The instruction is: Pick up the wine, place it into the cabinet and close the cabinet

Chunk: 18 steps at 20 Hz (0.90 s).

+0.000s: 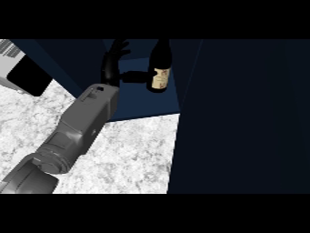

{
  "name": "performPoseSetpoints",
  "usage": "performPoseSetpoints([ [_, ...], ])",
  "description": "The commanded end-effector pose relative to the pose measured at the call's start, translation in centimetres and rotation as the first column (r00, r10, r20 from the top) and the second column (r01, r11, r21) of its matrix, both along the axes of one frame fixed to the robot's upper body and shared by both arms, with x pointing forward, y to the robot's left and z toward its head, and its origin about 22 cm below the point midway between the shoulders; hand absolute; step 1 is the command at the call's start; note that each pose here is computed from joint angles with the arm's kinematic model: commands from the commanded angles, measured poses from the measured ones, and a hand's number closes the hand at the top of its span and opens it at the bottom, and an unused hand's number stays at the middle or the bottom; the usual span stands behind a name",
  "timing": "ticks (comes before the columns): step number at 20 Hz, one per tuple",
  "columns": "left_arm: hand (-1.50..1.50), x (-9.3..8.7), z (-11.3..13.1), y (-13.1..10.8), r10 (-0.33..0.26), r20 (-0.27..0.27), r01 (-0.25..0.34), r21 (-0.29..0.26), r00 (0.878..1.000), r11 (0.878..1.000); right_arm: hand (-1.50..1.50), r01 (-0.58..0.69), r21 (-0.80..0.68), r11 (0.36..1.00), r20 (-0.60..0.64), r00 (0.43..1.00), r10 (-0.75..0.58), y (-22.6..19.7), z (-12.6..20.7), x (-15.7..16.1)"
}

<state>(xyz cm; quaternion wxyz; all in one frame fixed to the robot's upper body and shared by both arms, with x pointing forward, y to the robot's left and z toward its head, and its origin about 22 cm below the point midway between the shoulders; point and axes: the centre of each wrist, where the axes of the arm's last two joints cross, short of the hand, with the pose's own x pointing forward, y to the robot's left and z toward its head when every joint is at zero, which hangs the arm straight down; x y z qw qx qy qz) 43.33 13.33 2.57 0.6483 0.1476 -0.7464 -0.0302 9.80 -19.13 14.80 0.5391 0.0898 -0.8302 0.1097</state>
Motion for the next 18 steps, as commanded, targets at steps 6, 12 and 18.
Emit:
performPoseSetpoints([
  [6,-1.5,1.0,1.5,2.2,-0.027,0.054,0.029,-0.04,0.998,0.999,-1.5,-0.083,0.082,0.993,-0.007,0.996,0.083,-0.2,2.4,-2.1],
  [12,1.5,1.4,3.4,-1.1,-0.116,0.133,0.14,-0.189,0.984,0.972,-1.5,-0.069,0.075,0.995,-0.008,0.998,0.07,-0.3,2.4,-1.7],
  [18,1.5,1.4,4.2,-2.4,-0.236,0.187,0.283,-0.286,0.954,0.916,-1.5,-0.049,0.078,0.996,-0.029,0.998,0.052,-0.9,3.3,-3.0],
])
